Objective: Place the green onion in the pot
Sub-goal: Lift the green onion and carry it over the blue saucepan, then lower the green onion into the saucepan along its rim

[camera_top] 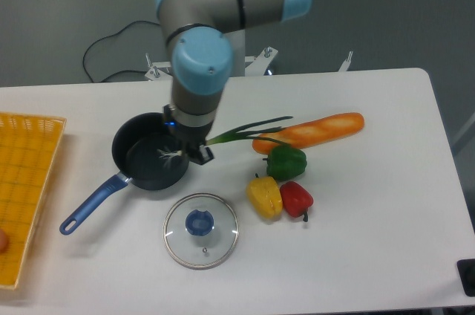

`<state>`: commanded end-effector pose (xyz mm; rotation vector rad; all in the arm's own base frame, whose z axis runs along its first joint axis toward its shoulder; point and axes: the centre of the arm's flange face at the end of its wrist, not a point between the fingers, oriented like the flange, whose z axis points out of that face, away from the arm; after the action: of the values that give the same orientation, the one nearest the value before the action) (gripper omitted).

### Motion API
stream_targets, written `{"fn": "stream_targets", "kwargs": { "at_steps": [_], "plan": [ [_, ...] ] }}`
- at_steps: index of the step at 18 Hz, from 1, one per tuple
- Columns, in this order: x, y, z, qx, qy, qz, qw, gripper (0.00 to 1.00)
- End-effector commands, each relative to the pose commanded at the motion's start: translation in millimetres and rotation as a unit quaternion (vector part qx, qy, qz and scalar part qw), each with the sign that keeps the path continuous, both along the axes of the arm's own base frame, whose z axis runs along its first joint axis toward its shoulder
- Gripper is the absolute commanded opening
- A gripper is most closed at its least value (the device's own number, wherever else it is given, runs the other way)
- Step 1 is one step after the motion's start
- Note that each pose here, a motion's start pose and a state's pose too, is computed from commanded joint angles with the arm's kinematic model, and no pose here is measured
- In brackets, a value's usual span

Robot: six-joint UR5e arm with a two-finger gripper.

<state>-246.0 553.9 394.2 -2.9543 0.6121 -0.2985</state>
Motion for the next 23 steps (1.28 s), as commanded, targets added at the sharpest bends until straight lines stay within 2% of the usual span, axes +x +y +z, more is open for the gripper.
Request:
{"fn": "stream_targets", "kwargs": {
  "at_steps": [3, 6, 9, 13, 17, 21, 23],
  "plan": [
    [13, 0, 9, 0.015, -0.012, 0.004, 0.9998, 0.18],
    [22, 6, 13, 0.028, -0.037, 0.029, 0.9985, 0.18],
    [26, 14, 31, 0.046, -0.034, 0.055, 0.9968, 0.18],
    [31, 23, 47, 0.069, -0.041, 0.06, 0.995, 0.18],
    [39, 29, 51, 0.086, -0.092, 0.098, 0.9873, 0.18],
    [38, 26, 53, 0.088, -0.091, 0.102, 0.9867, 0.18],
    [41, 23, 68, 0.099, -0.087, 0.102, 0.986, 0.18]
  ]
}}
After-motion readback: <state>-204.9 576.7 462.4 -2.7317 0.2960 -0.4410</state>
